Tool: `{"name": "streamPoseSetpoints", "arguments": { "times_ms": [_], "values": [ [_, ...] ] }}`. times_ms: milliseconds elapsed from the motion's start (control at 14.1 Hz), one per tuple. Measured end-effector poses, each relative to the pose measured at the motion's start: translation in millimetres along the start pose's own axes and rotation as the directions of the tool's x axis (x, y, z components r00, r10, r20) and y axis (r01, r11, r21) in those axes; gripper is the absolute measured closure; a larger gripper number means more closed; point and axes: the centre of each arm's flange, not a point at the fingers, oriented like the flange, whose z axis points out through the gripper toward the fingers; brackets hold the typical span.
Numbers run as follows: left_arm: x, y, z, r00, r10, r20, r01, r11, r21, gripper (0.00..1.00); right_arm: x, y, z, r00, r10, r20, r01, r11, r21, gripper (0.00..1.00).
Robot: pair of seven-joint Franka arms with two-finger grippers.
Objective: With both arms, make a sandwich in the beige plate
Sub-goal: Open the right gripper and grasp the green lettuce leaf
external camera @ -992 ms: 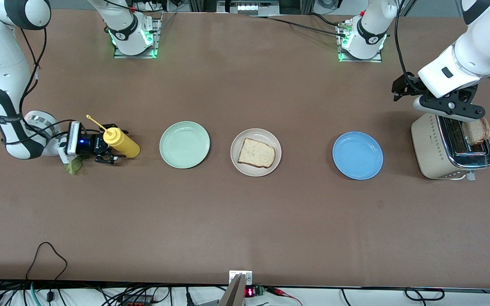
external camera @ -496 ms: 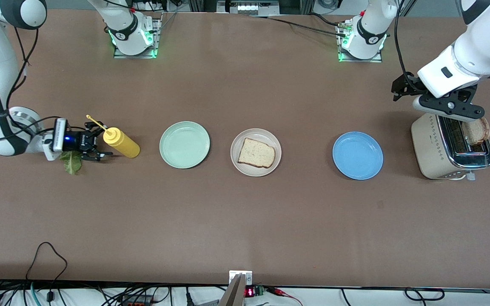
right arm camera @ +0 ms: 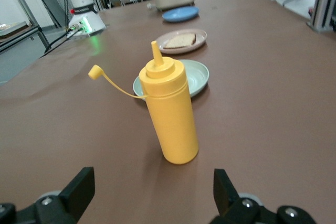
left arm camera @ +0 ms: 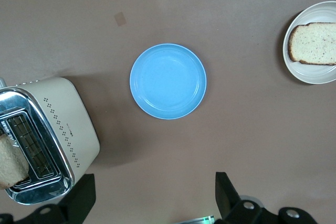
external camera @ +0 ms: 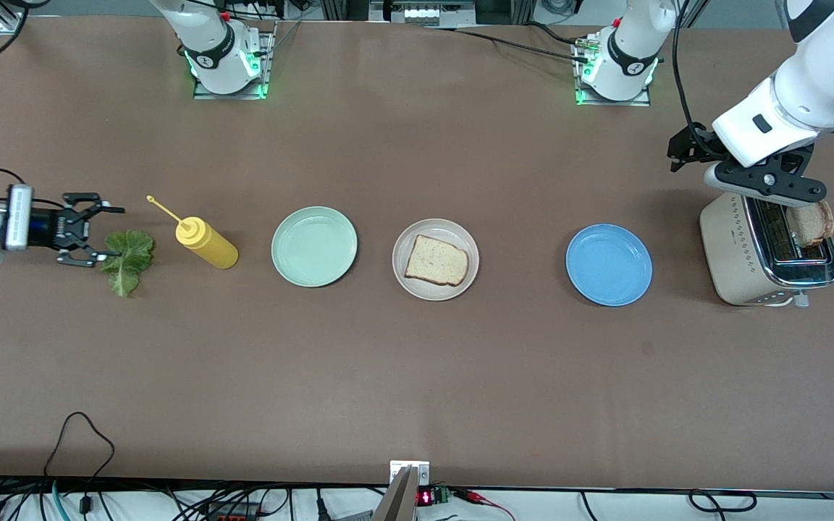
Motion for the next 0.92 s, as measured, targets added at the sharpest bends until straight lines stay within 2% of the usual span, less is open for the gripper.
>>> {"name": "streamPoseSetpoints", "arguments": {
  "times_ms": [142,283,425,567,709,780,921],
  "values": [
    [0,0,0,1.000,0.000,0.000,0.000,1.000,0.000,0.00,23,3,-25,0.986,0.114,0.125,-0.110,0.993,-0.042,0.00],
    [0,0,0,1.000,0.000,0.000,0.000,1.000,0.000,0.00,64,7,-38,0.931,0.267,0.248,-0.247,0.963,-0.109,0.00],
    [0,0,0,1.000,-0.001,0.000,0.001,1.000,0.000,0.00,120,13,-37,0.835,0.415,0.361,-0.356,0.908,-0.221,0.00],
    [0,0,0,1.000,-0.001,0.000,0.001,1.000,0.000,0.00,175,20,-23,0.715,0.549,0.433,-0.421,0.832,-0.360,0.00],
    [0,0,0,1.000,-0.001,0.000,0.001,1.000,0.000,0.00,205,25,-9,0.571,0.691,0.444,-0.464,0.718,-0.520,0.00],
    [0,0,0,1.000,-0.001,0.000,0.001,1.000,0.000,0.00,209,27,-5,0.499,0.753,0.430,-0.480,0.653,-0.585,0.00],
    [0,-1,0,1.000,-0.001,0.001,0.001,1.000,0.000,0.00,198,28,3,0.376,0.849,0.372,-0.507,0.524,-0.684,0.00]
  ]
}}
